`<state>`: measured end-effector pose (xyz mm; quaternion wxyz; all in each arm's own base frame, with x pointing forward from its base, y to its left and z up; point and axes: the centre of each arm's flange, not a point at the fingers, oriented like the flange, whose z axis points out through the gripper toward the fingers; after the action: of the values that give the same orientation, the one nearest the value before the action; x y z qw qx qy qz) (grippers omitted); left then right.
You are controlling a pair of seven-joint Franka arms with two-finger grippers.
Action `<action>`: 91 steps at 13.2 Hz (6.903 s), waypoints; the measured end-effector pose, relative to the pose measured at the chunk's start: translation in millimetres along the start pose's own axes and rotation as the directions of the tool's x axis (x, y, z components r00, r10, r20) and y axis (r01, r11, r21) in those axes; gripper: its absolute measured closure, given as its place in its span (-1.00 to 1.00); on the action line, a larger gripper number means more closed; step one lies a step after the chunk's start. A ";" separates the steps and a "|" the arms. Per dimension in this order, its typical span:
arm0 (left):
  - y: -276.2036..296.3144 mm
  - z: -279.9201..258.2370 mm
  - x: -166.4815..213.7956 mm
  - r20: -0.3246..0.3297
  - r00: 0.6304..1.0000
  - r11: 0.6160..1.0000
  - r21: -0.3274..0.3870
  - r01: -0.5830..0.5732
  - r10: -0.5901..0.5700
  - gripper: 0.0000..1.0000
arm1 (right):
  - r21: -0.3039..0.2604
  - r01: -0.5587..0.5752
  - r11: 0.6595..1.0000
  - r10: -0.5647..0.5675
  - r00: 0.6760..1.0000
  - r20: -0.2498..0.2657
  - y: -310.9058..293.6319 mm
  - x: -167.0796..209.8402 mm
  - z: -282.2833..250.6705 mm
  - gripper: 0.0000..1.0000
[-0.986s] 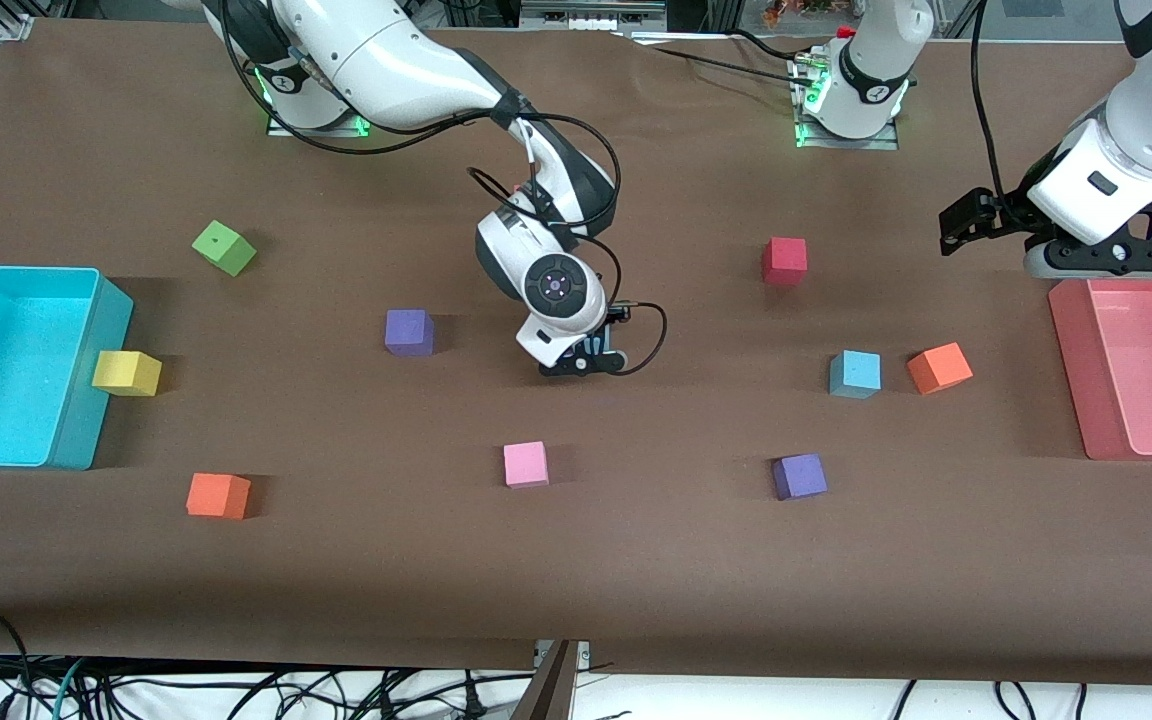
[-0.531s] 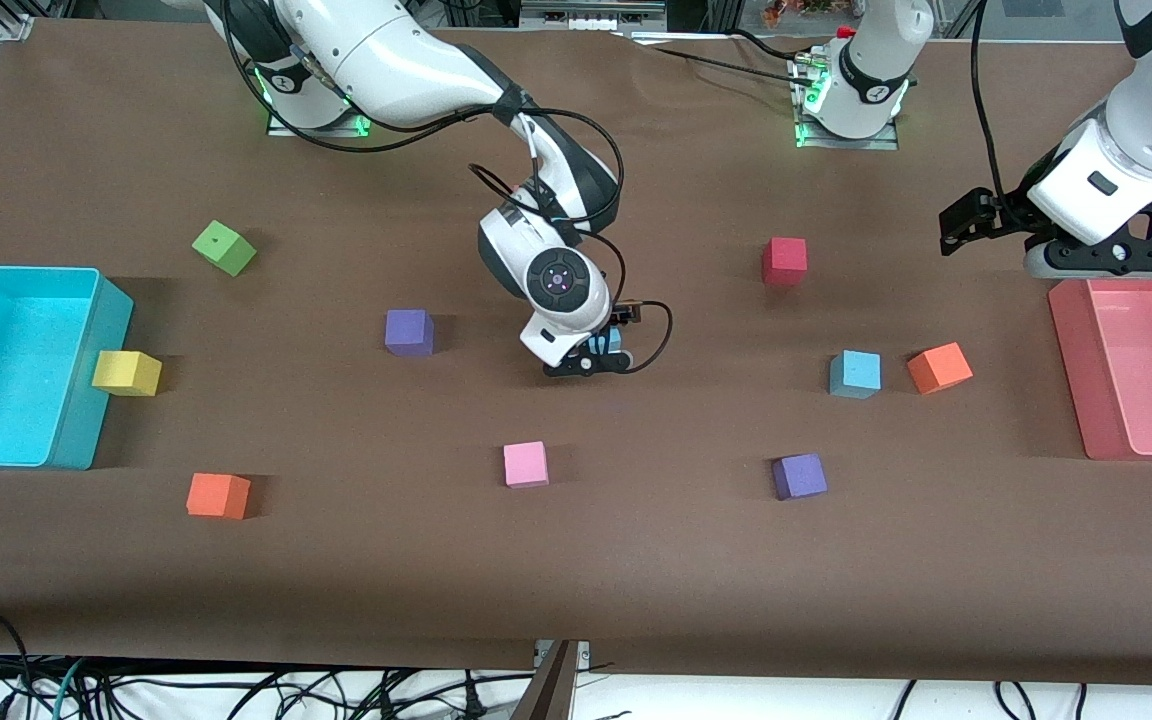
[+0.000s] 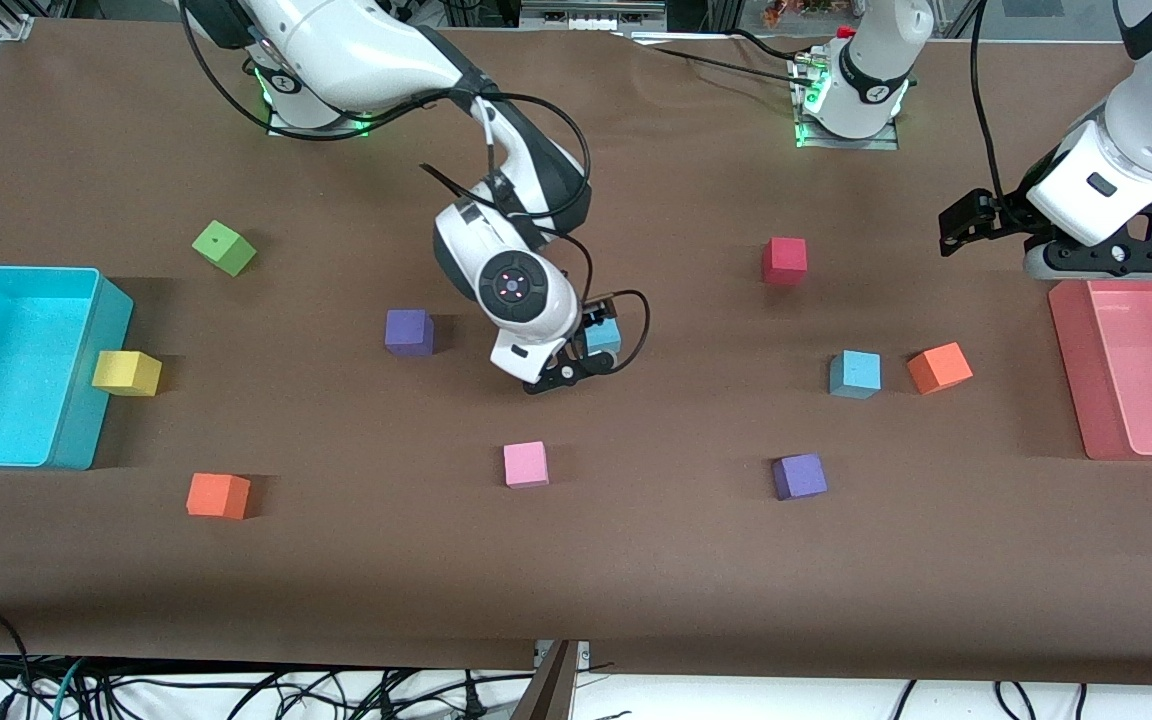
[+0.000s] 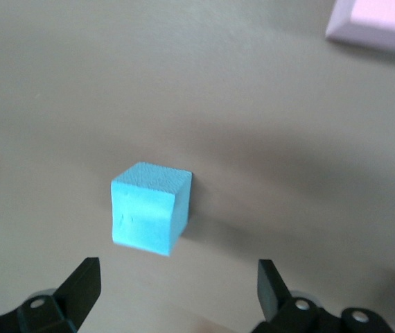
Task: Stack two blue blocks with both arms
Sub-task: 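Lower the cube onto the table and open the right gripper, then reach the left gripper toward the light blue cube near the pink bin, then grasp the second light blue cube with the left gripper and lift it, then carry the held cube with the left gripper above the placed cube, then lower the cube onto the placed cube and open the left gripper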
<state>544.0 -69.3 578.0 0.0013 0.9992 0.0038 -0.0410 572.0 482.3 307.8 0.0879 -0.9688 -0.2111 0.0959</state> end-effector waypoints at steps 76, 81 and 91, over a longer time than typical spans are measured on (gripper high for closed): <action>400.8 306.4 -43.0 0.026 0.976 0.971 -0.102 0.217 -0.215 -0.08 | 0.022 0.858 0.514 -0.595 0.375 -0.711 110.4 -92.8 161.9 -1.00; 398.0 316.1 -36.5 0.014 0.974 0.969 -0.095 0.228 -0.228 -0.08 | 0.022 0.858 0.514 -0.595 0.375 -0.711 110.4 -92.8 161.8 -1.00; 399.3 324.6 -34.1 0.007 0.972 0.967 -0.100 0.233 -0.234 -0.08 | 0.021 0.858 0.513 -0.595 0.374 -0.712 110.3 -92.7 161.5 -1.00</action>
<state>486.5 -469.8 258.2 0.0465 0.9905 0.1236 -0.0379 496.5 365.0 142.3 0.3764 -0.6984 -0.5590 -0.2409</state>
